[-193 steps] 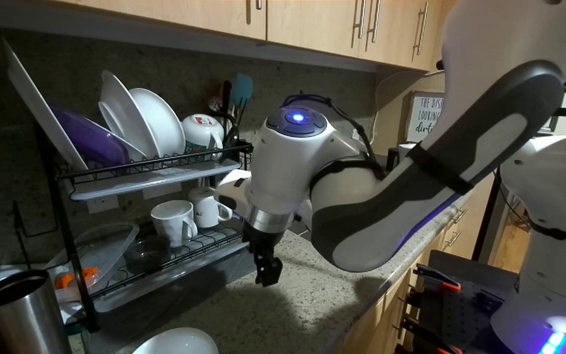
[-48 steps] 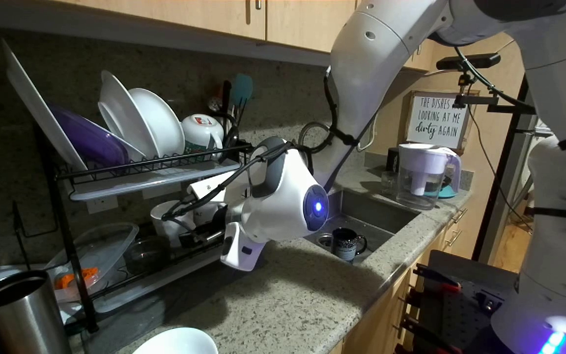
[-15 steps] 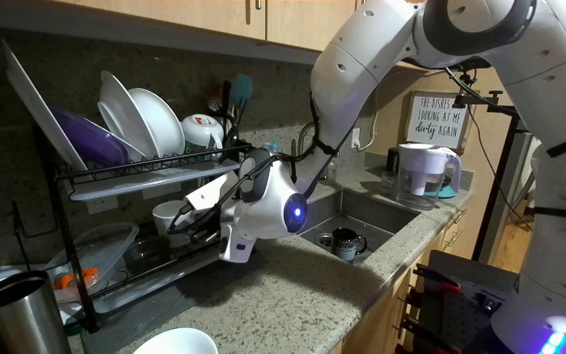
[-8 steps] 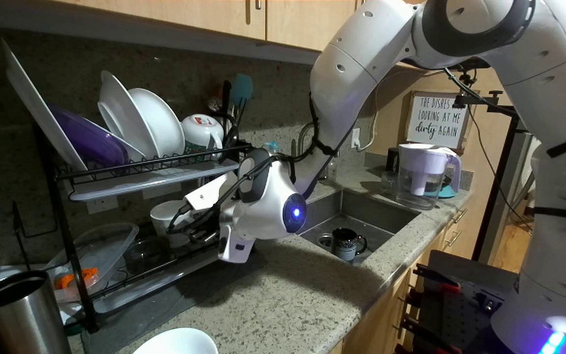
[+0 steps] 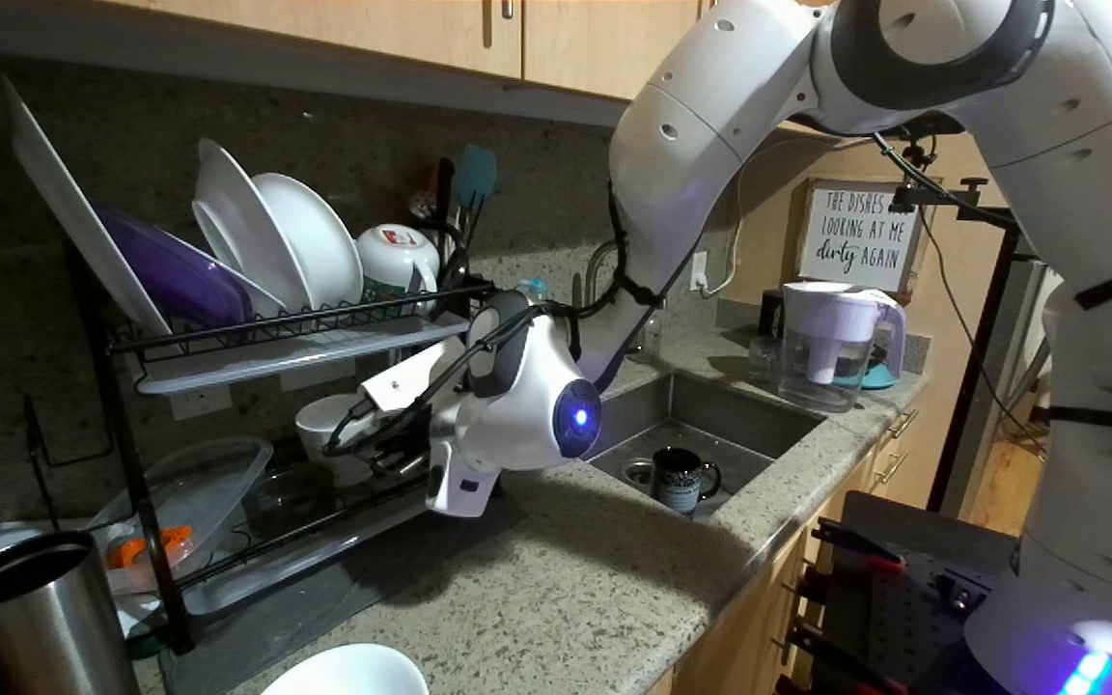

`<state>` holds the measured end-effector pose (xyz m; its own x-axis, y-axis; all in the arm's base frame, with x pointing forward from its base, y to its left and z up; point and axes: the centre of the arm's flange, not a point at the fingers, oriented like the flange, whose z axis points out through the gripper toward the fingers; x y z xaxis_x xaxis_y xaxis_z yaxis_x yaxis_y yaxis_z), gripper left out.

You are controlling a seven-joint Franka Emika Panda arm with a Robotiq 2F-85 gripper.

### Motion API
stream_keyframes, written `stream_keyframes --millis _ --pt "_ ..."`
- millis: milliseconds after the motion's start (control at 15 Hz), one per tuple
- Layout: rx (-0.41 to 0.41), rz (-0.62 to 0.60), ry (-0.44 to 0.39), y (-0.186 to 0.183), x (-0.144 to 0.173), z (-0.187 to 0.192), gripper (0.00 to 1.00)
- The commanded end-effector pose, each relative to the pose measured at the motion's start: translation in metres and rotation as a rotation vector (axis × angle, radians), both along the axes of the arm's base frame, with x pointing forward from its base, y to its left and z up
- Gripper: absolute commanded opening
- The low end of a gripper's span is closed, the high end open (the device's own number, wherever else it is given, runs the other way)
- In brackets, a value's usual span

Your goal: Take the mug from the bottom left of the dish drying rack and place it on the countertop

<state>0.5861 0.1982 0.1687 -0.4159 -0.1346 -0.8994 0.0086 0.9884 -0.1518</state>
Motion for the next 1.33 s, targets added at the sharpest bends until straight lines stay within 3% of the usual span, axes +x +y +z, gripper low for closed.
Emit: stream_keyframes --millis 0,1267 --pt "0.013 -0.02 -0.024 0.002 -0.011 0.017 0.05" --pt "0.012 -0.054 -0.013 0.011 -0.034 0.039 0.05"
